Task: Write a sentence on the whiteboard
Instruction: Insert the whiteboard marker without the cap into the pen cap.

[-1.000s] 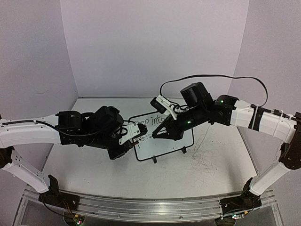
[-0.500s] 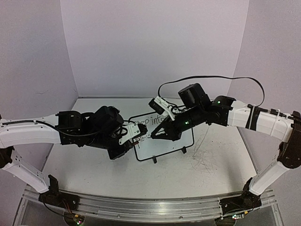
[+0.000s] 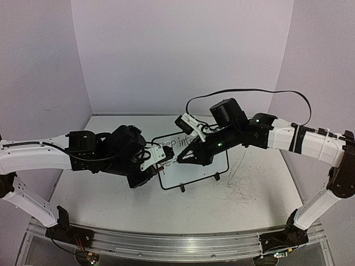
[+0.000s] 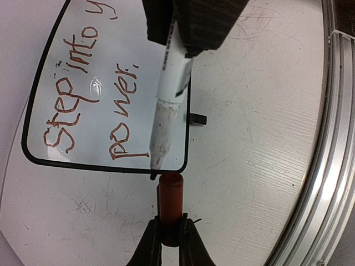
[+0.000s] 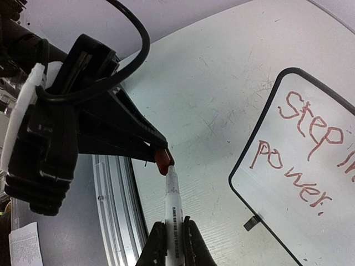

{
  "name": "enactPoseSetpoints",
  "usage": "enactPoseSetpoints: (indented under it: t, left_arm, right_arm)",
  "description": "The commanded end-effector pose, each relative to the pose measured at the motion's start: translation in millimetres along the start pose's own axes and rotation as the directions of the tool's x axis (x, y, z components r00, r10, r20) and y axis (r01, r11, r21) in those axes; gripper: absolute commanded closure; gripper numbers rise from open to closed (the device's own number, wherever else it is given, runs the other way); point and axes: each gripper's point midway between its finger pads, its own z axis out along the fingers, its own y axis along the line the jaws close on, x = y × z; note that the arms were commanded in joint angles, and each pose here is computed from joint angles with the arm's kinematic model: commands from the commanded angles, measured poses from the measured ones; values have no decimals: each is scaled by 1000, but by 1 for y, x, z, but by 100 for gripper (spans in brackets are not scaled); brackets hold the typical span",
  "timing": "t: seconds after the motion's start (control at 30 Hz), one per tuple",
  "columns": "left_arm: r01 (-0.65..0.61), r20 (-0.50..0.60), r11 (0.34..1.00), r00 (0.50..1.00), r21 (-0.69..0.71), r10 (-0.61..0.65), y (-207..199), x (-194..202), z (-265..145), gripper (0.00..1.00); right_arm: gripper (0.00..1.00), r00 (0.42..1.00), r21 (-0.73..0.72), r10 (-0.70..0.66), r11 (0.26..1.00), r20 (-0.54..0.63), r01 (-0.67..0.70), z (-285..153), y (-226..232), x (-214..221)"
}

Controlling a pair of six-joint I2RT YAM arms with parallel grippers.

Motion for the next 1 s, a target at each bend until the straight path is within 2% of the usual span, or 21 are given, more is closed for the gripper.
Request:
enactPoseSetpoints:
  t: [0.0, 0.63, 0.97]
  left_arm:
    - [21, 67, 1000, 998, -18, -20, 5, -16, -11, 100]
    - [19, 71, 1000, 997, -17, -18, 4, -18, -11, 100]
    - [16, 60, 1000, 998, -22, -15, 3, -12, -10, 100]
  right_arm:
    - [100, 1000, -15, -4, 1000, 18, 5, 0, 2, -2]
    - [100, 1000, -59, -16, 998, 10, 16, 2, 13, 0]
    - [100, 999, -15, -13, 1000, 32, 14, -9, 13, 2]
